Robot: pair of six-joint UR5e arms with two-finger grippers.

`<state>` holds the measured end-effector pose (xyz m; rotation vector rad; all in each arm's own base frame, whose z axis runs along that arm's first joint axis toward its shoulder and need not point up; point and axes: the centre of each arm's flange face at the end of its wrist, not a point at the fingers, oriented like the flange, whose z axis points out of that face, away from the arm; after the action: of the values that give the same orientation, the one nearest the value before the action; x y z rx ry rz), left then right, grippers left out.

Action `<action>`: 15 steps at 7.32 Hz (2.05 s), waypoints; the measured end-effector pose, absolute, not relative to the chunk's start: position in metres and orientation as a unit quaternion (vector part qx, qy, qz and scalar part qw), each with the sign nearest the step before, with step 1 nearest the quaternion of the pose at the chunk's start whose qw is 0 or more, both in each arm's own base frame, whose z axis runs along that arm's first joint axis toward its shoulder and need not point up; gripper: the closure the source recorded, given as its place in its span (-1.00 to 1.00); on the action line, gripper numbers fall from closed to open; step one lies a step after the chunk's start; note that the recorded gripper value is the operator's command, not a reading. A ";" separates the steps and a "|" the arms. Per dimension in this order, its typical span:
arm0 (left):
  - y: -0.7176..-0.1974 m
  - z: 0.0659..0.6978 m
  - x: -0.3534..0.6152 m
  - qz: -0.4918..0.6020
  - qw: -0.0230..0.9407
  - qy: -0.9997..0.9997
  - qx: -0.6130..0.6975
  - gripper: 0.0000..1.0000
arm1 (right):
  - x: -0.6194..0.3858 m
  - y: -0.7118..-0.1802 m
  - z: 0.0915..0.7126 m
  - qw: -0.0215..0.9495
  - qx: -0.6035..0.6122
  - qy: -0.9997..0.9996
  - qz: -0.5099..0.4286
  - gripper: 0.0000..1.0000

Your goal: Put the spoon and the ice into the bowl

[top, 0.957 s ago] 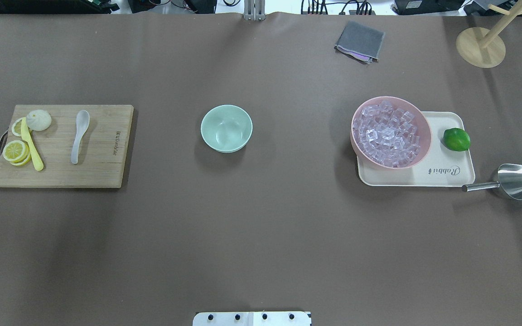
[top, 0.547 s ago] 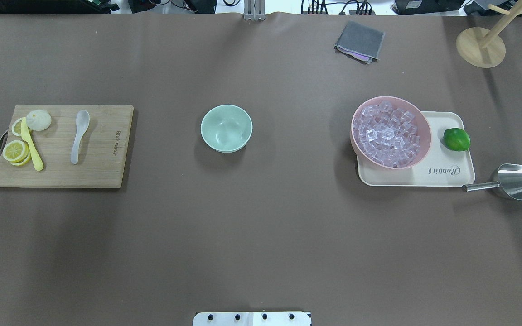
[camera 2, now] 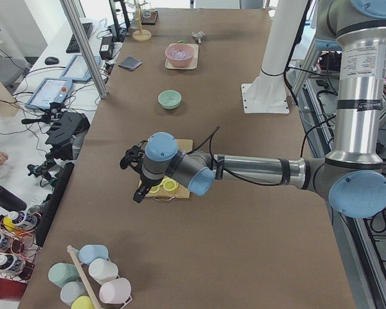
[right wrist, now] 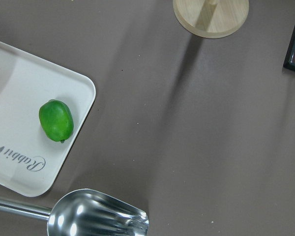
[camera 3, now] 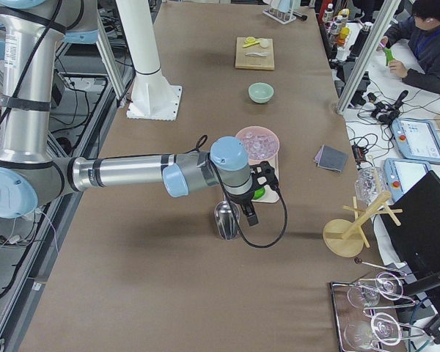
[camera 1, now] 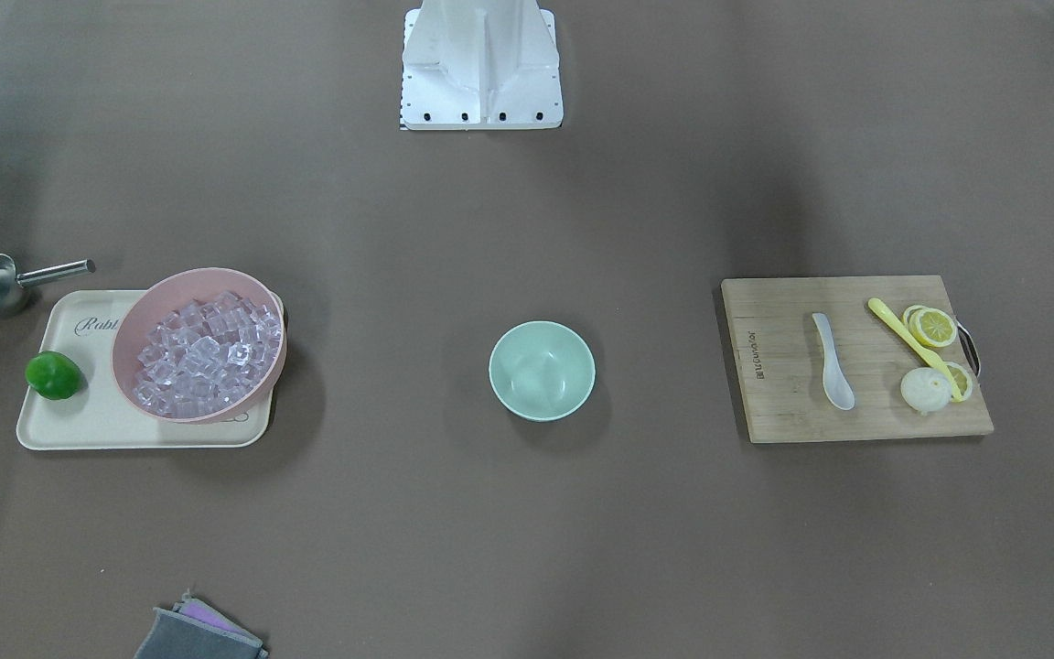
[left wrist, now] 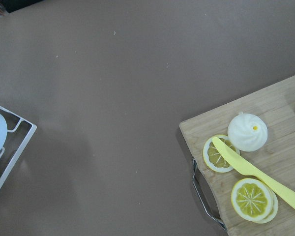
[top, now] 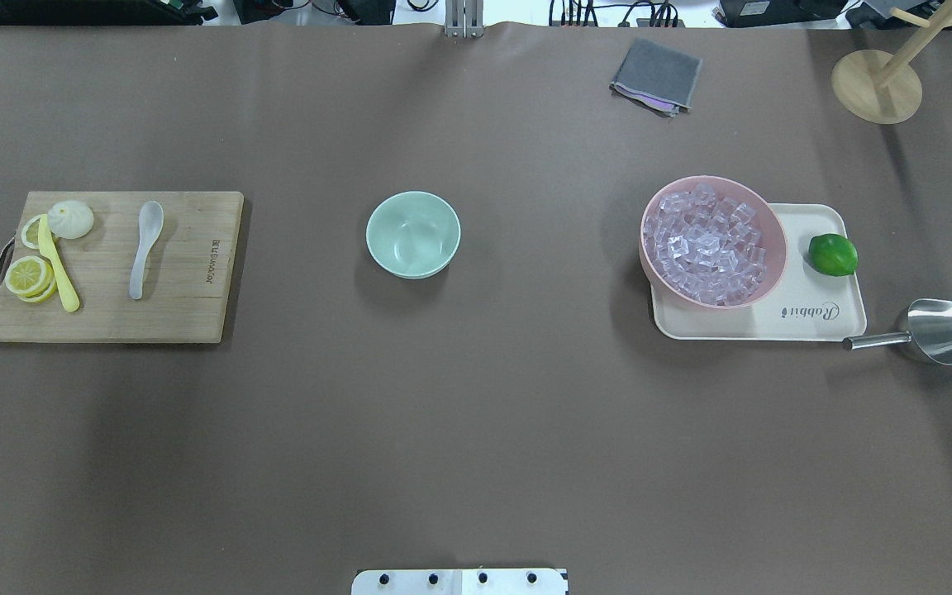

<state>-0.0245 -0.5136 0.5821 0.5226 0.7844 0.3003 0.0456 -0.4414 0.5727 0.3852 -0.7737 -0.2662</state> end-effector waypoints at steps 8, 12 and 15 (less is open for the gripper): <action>-0.534 0.501 0.200 0.014 0.861 0.476 0.178 -0.97 | -0.107 -0.474 0.488 0.881 0.146 -0.447 0.047 -0.91; -0.516 0.494 0.296 -0.033 0.875 0.449 0.177 -0.87 | -0.186 -0.469 0.469 0.905 0.137 -0.388 0.112 -0.91; -0.500 0.506 0.328 -0.043 0.886 0.416 0.198 0.09 | -0.200 -0.465 0.463 0.915 0.139 -0.359 0.119 -0.91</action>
<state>0.3283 -0.4999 0.5061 0.4115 0.8653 -0.0904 -0.1996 -0.4653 0.4635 0.2859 -0.7391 0.2451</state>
